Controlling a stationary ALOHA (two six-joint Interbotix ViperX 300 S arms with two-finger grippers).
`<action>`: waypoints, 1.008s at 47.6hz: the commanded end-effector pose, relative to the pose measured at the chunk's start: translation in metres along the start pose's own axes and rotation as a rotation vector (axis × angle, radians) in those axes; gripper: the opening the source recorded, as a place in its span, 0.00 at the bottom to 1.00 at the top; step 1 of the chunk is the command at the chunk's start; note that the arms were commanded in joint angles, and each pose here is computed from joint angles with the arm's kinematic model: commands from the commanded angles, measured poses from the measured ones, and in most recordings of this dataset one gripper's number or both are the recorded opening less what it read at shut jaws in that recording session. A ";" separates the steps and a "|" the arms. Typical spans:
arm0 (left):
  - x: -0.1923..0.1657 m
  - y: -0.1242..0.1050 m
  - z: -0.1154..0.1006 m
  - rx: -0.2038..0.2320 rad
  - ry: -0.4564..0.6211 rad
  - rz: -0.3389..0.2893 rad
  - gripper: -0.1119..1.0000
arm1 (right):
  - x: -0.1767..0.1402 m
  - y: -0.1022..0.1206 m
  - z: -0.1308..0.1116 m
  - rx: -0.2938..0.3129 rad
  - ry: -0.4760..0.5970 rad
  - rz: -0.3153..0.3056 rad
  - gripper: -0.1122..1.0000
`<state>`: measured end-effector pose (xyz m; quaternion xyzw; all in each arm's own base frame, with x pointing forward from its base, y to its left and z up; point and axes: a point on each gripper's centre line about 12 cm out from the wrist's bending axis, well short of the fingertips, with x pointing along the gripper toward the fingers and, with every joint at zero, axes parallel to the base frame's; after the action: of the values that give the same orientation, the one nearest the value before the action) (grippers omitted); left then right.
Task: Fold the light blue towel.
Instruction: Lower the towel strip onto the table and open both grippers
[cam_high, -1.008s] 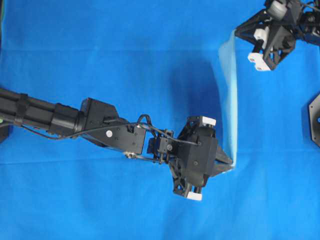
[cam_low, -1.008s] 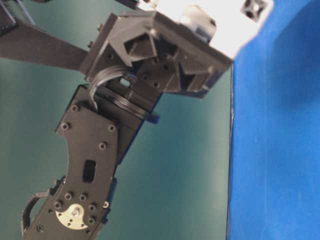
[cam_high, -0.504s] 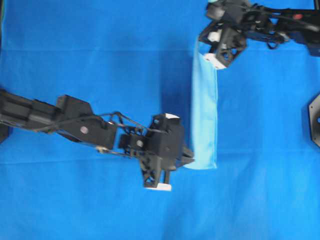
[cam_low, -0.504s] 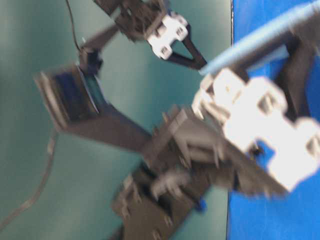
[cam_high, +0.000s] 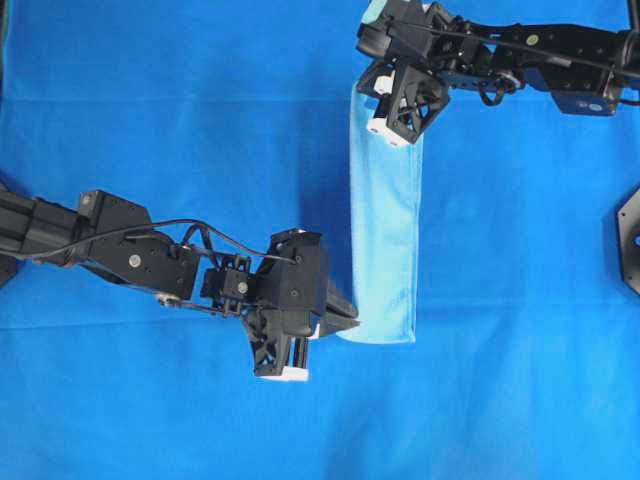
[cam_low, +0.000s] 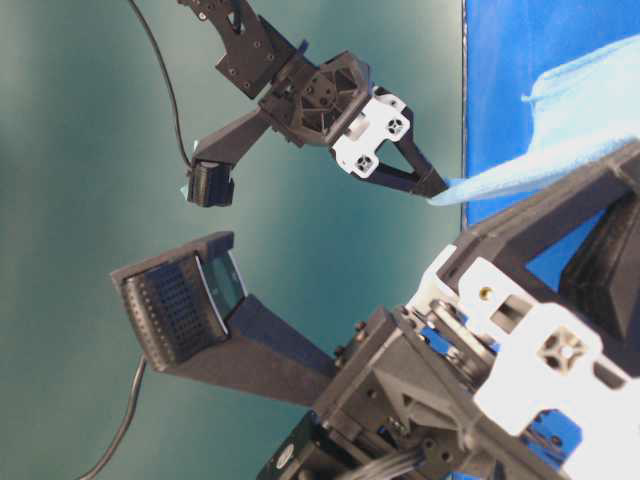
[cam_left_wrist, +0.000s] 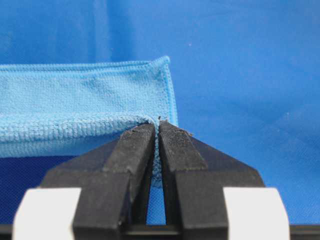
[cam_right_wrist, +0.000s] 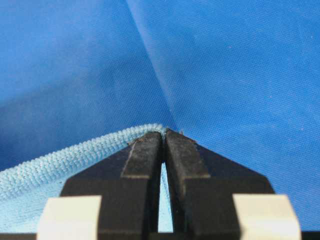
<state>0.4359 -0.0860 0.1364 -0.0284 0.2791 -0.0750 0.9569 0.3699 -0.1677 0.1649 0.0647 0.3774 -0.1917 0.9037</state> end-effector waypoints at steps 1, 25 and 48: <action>-0.006 -0.006 0.014 0.001 -0.045 -0.013 0.12 | -0.006 -0.001 0.016 -0.007 -0.058 -0.002 0.12; -0.014 -0.005 0.023 0.015 -0.034 -0.010 0.84 | -0.004 0.012 0.018 -0.069 -0.066 0.014 0.69; -0.079 -0.009 0.053 0.016 -0.005 -0.012 0.86 | -0.081 0.027 0.030 -0.098 -0.163 0.042 0.64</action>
<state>0.4039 -0.0824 0.2000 -0.0197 0.3022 -0.0808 0.9496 0.3568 -0.1337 0.2172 0.0196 0.3406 -0.1604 0.9262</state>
